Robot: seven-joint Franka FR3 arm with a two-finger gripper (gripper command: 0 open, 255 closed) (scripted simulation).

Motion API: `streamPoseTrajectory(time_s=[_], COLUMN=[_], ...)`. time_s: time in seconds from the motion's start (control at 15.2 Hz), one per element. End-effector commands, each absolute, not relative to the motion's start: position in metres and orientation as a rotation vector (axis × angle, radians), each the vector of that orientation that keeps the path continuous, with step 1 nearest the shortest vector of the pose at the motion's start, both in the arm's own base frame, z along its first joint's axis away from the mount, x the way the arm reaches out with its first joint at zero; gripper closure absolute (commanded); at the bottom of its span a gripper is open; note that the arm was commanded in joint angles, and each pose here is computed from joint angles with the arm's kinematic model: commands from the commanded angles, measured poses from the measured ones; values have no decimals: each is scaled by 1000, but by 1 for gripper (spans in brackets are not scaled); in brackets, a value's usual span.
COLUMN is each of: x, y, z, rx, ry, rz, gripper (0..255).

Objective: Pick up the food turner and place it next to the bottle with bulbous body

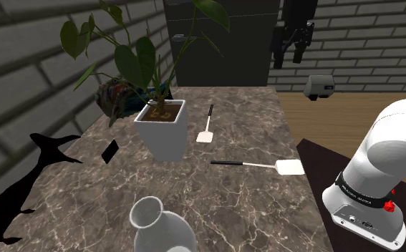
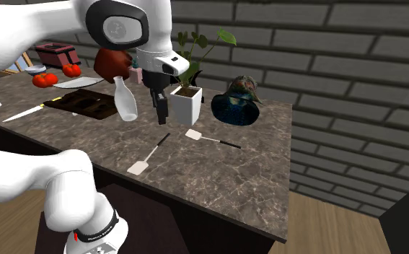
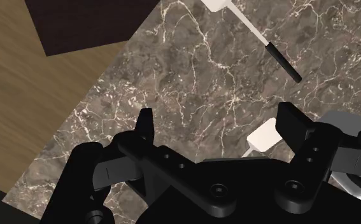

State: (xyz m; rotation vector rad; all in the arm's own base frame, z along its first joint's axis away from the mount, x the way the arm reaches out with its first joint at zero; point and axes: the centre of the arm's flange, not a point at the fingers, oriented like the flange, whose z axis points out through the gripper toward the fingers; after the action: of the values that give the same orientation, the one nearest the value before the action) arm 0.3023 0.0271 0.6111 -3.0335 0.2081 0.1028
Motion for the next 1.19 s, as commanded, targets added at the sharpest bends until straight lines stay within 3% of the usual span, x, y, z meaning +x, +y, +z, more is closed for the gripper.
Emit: streamPoseTrajectory(time_s=[0.0,1.12], x=[302,442], y=[27,118], z=[611,469], rx=[-3033,-2973], ry=[208,945], rz=[103,-15], gripper=[0,0])
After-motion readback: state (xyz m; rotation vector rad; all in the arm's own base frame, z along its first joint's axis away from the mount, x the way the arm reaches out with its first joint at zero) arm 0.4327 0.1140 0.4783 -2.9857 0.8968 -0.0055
